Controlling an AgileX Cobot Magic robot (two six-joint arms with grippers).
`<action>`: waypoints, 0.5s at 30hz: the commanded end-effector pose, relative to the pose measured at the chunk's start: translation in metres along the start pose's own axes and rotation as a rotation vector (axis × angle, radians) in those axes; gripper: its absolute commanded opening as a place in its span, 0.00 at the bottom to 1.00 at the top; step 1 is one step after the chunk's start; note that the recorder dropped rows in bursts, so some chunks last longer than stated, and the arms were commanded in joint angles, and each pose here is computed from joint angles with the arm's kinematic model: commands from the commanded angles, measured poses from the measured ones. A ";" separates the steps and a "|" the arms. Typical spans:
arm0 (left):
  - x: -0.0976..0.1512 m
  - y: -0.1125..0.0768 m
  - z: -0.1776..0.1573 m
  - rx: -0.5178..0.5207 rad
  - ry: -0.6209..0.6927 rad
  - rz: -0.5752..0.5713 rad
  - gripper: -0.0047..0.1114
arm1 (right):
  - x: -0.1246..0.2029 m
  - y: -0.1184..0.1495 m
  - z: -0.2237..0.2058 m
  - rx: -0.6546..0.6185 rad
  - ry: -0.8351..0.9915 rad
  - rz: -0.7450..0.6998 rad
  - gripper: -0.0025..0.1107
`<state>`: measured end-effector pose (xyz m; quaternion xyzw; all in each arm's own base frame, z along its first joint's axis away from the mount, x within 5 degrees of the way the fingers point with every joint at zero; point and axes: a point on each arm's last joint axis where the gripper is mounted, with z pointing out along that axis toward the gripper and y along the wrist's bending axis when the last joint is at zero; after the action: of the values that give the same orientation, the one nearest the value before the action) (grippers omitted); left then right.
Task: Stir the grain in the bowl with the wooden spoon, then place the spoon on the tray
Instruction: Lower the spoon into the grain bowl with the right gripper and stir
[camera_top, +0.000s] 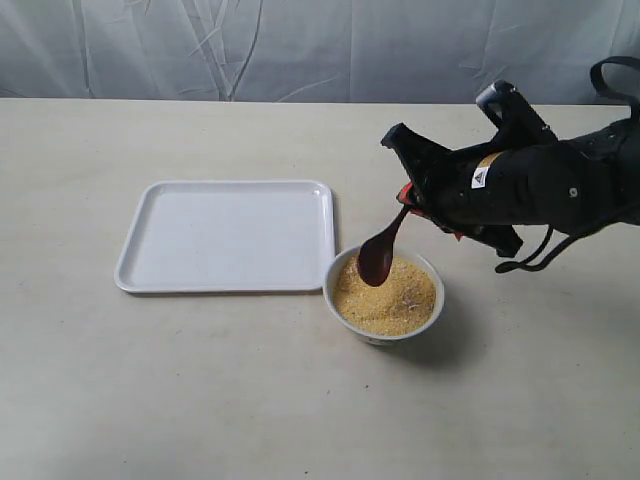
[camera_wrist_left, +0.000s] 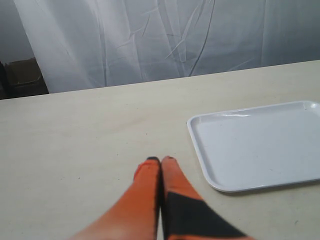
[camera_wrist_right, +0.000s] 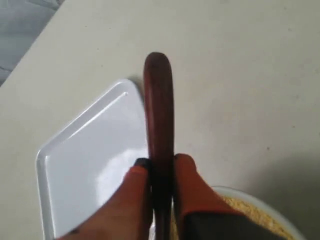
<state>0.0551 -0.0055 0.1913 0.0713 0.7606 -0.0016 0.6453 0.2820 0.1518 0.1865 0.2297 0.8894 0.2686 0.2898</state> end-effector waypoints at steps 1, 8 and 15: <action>0.000 0.000 0.000 -0.002 -0.009 0.004 0.04 | -0.008 -0.005 -0.006 0.021 -0.015 -0.113 0.02; 0.000 0.000 0.000 -0.003 -0.008 0.007 0.04 | -0.014 -0.016 -0.001 0.077 -0.006 -0.109 0.02; 0.000 0.000 0.000 -0.003 -0.008 0.007 0.04 | -0.001 -0.022 0.017 0.102 0.037 -0.129 0.02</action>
<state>0.0551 -0.0055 0.1913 0.0718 0.7605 -0.0009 0.6453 0.2879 0.1375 0.1638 0.1919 0.9191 0.2070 0.2751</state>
